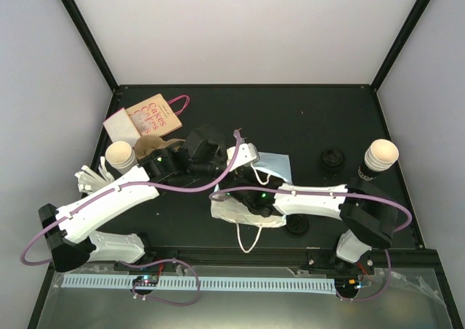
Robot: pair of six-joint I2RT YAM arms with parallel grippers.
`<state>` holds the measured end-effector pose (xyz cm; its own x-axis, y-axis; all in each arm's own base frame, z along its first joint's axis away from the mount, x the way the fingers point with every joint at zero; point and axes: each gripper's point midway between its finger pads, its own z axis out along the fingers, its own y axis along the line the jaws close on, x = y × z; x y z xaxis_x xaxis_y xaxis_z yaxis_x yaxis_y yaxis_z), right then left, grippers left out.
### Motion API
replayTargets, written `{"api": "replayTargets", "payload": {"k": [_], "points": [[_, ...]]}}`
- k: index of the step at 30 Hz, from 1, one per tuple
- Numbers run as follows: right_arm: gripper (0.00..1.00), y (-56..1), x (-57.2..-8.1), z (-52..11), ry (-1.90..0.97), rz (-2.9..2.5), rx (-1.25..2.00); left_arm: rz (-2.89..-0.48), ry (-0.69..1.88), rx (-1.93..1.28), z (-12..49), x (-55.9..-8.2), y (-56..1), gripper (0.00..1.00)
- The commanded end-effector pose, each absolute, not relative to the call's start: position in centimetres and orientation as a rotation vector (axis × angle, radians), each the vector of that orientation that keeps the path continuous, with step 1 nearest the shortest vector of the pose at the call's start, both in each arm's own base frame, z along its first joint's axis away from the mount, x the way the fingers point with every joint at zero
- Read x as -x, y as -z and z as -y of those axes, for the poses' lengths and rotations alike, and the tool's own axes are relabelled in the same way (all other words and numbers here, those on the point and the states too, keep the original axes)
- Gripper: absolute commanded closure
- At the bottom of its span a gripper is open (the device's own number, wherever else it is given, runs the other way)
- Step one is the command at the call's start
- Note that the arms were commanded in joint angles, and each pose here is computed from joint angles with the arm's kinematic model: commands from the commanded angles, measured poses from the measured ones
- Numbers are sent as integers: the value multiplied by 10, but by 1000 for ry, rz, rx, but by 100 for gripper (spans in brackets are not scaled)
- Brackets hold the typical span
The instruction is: Pack the takeout coffee
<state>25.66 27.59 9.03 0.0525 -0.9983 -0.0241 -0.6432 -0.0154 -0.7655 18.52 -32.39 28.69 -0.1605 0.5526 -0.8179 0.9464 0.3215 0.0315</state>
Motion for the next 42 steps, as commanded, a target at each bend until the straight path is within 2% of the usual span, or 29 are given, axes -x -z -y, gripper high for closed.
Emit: {"api": "replayTargets", "payload": {"k": [1,16,25,42], "points": [[99,-138,-273,-281,690,-1671,1524,-1975,612,-1380,310,-177,-257,98],[99,-131,-229,-290,372,-1736,1756,-1965,593,-1386,313,-181,-255,98],[99,-154,-264,-280,581,-1696,1564,-1963,616,-1407,314,-177,-257,99],[99,-108,-296,-293,692,-1673,1594,-1889,742,-1447,319,-157,-272,98]]}}
